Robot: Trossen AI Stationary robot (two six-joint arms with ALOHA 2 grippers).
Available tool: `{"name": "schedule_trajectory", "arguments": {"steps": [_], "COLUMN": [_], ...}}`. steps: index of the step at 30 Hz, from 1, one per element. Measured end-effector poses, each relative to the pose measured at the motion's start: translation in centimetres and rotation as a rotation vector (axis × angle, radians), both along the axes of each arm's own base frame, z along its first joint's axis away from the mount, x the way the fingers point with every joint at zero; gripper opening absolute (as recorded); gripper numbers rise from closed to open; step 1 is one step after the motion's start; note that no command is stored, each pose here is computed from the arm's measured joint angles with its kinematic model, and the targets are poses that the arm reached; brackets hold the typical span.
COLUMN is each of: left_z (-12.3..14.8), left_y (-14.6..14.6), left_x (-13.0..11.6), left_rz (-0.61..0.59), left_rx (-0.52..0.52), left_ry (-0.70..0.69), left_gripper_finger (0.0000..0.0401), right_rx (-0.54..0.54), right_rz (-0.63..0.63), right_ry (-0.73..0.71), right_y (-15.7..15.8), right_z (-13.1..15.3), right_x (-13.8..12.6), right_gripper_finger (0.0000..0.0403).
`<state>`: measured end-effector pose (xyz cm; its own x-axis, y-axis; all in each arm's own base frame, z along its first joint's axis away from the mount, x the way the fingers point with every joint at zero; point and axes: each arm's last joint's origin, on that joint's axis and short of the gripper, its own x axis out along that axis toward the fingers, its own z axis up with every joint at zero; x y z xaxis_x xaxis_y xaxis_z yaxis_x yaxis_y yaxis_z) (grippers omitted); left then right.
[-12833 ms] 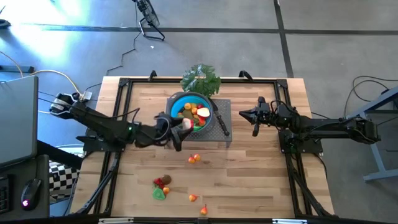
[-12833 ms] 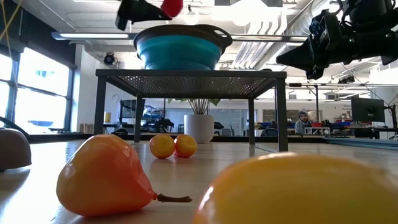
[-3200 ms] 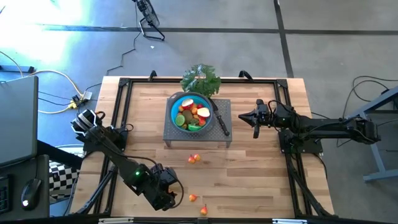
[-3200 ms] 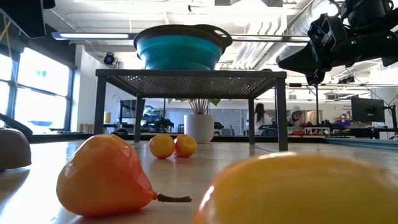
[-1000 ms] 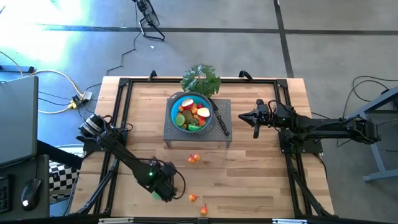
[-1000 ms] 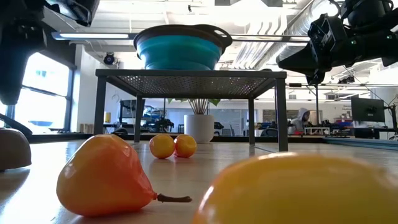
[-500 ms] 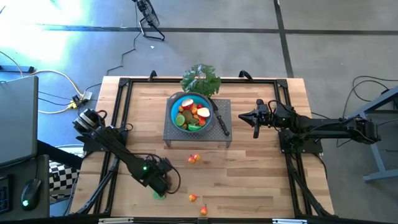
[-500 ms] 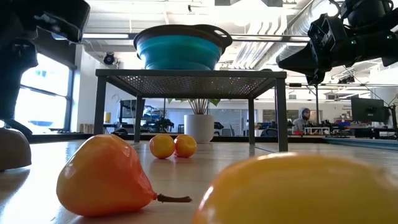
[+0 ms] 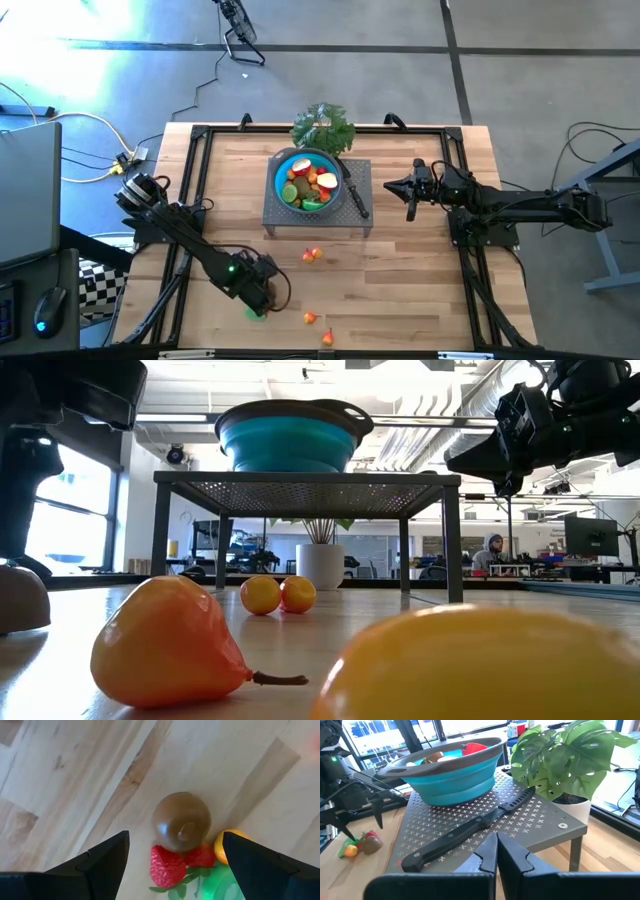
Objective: Pick & Place Fruit
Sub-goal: Put the kiwi into the blue strainer bowl on the shelf
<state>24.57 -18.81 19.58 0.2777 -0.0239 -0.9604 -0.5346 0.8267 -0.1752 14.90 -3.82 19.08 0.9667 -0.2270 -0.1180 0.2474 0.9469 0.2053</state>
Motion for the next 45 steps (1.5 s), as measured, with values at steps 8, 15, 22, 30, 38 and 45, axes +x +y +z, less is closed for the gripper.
{"name": "schedule_trajectory", "arguments": {"steps": [8, 15, 22, 30, 38, 45], "left_z": [-1.3, -1.9, -3.1, -4.4, -4.4, -4.5], "left_y": [-0.5, -0.6, -0.8, -0.6, -0.6, -0.6], "left_x": [0.6, 0.8, 1.1, 0.9, 0.9, 0.9], "left_rz": [0.000, -0.006, -0.003, 0.003, 0.003, 0.004], "left_rx": [0.005, 0.020, 0.021, -0.007, -0.009, -0.010], "left_ry": [0.009, 0.014, -0.004, -0.058, -0.056, -0.058], "left_gripper_finger": [0.0313, 0.0313, 0.0313, 0.0313, 0.0292, 0.0226], "right_rx": [0.000, 0.000, 0.000, 0.001, 0.001, -0.022], "right_rz": [0.003, 0.003, 0.004, 0.004, 0.004, 0.006], "right_ry": [0.000, 0.000, 0.002, 0.004, 0.003, 0.009], "right_y": [0.0, 0.0, 0.0, 0.0, 0.0, 0.0], "right_z": [0.0, 0.0, 0.0, 0.0, 0.0, 0.0], "right_x": [0.0, 0.0, 0.0, 0.0, 0.0, 0.0], "right_gripper_finger": [0.0002, 0.0002, 0.0002, 0.0002, 0.0002, 0.0002]}}
